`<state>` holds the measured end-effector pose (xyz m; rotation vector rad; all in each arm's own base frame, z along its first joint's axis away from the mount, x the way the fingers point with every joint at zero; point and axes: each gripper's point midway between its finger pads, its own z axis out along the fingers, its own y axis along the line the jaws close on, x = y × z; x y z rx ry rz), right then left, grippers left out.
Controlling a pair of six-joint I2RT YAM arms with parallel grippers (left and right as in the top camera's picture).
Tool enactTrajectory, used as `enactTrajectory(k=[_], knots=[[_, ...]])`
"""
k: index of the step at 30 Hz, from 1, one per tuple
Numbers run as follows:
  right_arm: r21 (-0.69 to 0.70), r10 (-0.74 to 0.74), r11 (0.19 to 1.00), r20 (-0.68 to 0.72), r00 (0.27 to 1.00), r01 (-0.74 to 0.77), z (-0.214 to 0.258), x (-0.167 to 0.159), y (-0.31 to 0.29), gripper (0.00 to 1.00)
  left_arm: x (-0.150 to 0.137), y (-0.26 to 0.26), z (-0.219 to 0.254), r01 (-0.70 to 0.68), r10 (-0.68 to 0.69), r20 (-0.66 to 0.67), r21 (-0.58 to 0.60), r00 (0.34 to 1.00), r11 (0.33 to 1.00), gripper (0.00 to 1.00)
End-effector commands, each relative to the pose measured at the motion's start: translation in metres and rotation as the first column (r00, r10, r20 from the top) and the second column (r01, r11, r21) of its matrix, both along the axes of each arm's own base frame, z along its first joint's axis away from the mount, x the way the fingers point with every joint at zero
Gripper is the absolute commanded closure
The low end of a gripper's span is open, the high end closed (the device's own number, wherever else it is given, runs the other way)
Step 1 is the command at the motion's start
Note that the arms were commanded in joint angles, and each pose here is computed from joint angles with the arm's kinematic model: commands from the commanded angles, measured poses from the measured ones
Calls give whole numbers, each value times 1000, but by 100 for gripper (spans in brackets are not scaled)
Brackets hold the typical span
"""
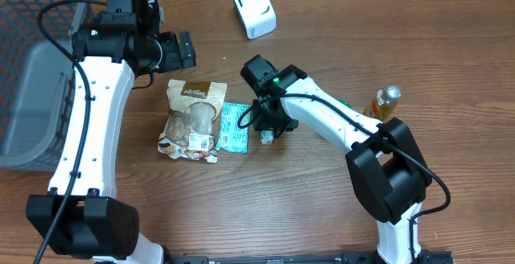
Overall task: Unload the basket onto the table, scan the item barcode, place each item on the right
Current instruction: 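Align the right gripper fingers around the small tissue pack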
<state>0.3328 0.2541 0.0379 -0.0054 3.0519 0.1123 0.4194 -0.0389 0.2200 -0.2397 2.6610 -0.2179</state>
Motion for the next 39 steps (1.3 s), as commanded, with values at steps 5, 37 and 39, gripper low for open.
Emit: enactTrajectory(k=[5, 37, 39], knots=[[-3, 8, 1000, -5, 1000, -8, -6, -3, 4, 59, 2, 0, 4, 11, -11, 13, -4, 1000, 1000, 0], [-8, 7, 1000, 2, 1000, -7, -9, -1, 4, 58, 2, 0, 4, 11, -11, 13, -4, 1000, 1000, 0], [-8, 7, 1000, 2, 1000, -7, -9, -1, 4, 58, 2, 0, 4, 11, -11, 13, -4, 1000, 1000, 0]])
